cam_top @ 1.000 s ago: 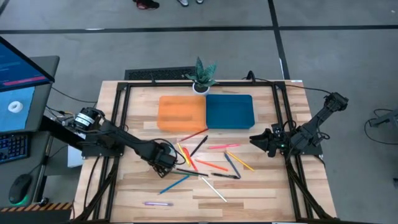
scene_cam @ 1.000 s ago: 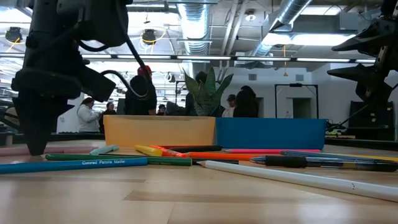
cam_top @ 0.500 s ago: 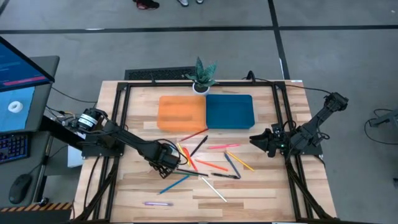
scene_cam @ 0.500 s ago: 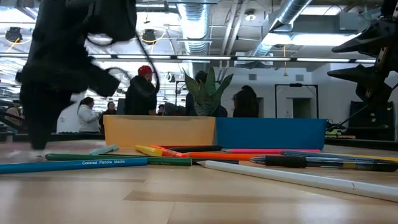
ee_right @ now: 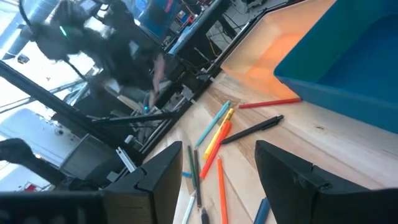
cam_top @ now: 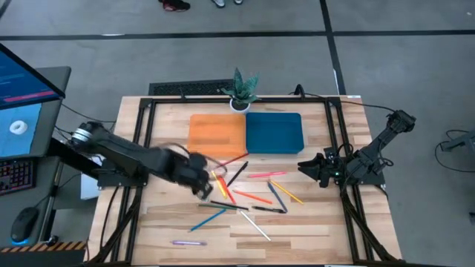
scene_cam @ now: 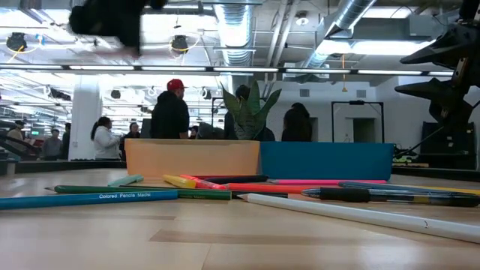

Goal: Sort pens & pencils
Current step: Put the light pink pen into the orange bin

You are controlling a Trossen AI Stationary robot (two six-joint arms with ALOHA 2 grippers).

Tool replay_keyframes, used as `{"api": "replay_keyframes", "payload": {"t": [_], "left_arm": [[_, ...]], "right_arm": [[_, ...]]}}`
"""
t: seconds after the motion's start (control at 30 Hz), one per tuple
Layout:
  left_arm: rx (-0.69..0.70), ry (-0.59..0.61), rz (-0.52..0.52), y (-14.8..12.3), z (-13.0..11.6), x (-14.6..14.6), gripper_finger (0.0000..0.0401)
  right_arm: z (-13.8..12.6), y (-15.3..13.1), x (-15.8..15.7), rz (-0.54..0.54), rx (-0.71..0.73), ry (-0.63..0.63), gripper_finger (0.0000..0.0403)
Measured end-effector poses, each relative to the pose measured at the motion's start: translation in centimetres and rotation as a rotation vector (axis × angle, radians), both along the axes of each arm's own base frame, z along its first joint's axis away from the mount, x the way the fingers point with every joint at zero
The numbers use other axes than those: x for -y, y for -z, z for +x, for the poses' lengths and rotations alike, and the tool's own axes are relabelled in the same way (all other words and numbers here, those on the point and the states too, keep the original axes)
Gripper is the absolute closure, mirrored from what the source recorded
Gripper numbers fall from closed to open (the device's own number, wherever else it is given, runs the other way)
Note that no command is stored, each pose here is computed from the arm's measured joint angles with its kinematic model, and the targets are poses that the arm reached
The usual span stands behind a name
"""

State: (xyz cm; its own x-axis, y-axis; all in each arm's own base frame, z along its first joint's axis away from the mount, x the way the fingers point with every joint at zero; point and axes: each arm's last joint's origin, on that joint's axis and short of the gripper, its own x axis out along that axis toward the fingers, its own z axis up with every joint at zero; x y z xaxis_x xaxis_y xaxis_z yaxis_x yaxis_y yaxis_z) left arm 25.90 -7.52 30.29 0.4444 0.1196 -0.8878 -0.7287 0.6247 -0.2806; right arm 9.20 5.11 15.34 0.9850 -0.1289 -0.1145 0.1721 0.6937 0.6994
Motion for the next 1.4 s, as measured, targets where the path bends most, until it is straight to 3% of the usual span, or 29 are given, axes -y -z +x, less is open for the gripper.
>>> {"api": "replay_keyframes", "payload": {"t": [0.23,0.3,0.4,0.6,0.77,1.1,1.4], "left_arm": [[0.48,-0.055,0.174,-7.0,-1.6,-3.7,0.039],[0.543,-0.051,0.217,-8.1,-2.1,-4.8,0.039],[0.531,-0.055,0.281,-8.6,-2.5,-6.7,0.039],[0.398,0.053,0.365,-7.2,-1.2,-10.9,0.039],[0.248,0.136,0.372,-4.7,0.7,-14.3,0.039],[-0.178,0.39,0.367,3.7,4.1,-19.7,0.038],[-0.445,0.672,0.309,10.9,6.0,-21.8,0.0379]], "right_arm": [[0.0,0.1,0.0,-0.008,-0.009,0.002,0.0179],[0.0,0.2,0.0,-0.015,-0.016,0.002,0.0179],[0.0,0.2,0.0,-0.016,-0.017,0.003,0.0179],[0.0,0.2,0.0,-0.016,-0.017,0.003,0.0179],[0.0,0.2,0.0,-0.015,-0.017,0.002,0.0179],[0.0,0.2,0.0,-0.015,-0.017,0.001,0.0179],[0.0,0.2,0.0,-0.006,-0.016,0.002,0.0179]]}}
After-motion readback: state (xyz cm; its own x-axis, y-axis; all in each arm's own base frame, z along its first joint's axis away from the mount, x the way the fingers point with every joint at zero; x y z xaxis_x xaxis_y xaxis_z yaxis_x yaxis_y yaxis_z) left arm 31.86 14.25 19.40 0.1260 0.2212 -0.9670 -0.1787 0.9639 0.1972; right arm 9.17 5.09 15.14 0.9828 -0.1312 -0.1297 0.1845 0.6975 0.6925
